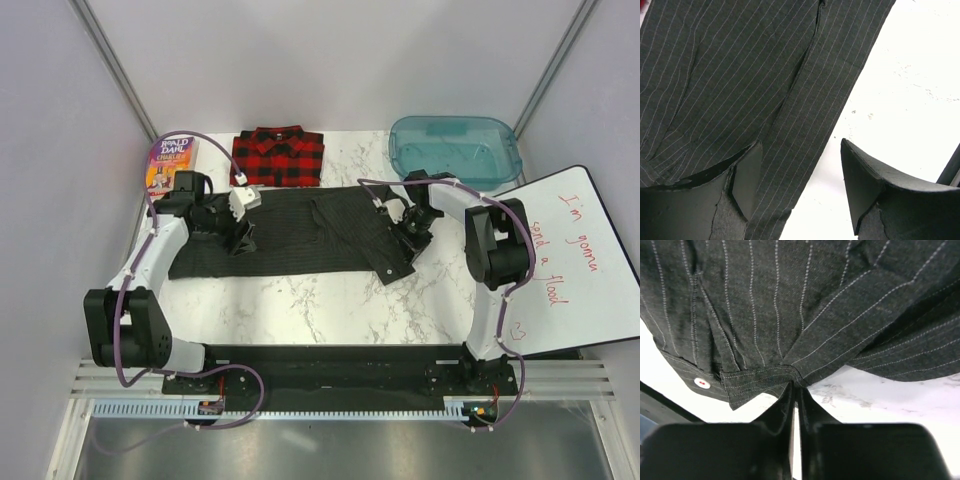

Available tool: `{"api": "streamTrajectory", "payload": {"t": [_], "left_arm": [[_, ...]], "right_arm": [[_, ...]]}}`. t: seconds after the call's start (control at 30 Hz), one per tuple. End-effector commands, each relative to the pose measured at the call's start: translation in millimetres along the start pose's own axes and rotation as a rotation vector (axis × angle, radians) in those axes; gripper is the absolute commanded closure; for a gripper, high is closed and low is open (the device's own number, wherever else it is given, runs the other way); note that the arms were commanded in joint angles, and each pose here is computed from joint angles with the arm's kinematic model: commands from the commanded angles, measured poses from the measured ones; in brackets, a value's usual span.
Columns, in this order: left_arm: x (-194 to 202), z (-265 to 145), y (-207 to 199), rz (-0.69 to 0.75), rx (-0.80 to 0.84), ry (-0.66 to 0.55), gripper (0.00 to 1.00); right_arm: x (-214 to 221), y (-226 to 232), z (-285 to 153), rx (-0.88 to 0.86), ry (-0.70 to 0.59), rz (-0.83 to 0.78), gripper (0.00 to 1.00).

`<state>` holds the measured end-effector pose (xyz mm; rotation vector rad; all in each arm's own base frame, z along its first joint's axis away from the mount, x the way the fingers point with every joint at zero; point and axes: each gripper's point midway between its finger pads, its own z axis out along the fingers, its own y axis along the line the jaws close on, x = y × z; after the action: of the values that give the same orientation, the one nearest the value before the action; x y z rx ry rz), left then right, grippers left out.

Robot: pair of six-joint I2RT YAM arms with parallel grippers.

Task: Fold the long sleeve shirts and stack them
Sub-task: Fold the shirt

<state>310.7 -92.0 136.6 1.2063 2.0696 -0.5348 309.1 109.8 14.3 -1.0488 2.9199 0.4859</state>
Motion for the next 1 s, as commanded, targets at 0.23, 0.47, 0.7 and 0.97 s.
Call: {"api": "streamTrajectory", "payload": {"t": [0.23,0.47,0.7,0.97], "left_arm": [[-48,-21,5,-0.015,-0.042,-0.128,0.22],[-106,-42,4,-0.023,-0.043,-0.259,0.21],[-157,-22,-15,0.089,-0.073,-0.300,0.07],[-186,1,-19,0.285,-0.182,-0.348,0.03]], "right_arm": [[-89,102,-128,-0.338,-0.481,-0.084,1.00],[-178,149,-169,-0.504,-0.707,0.024,1.00],[-226,174,-187,-0.572,-0.833,0.071,1.00],[-236,212,-183,-0.628,-0.820,0.016,1.00]]}}
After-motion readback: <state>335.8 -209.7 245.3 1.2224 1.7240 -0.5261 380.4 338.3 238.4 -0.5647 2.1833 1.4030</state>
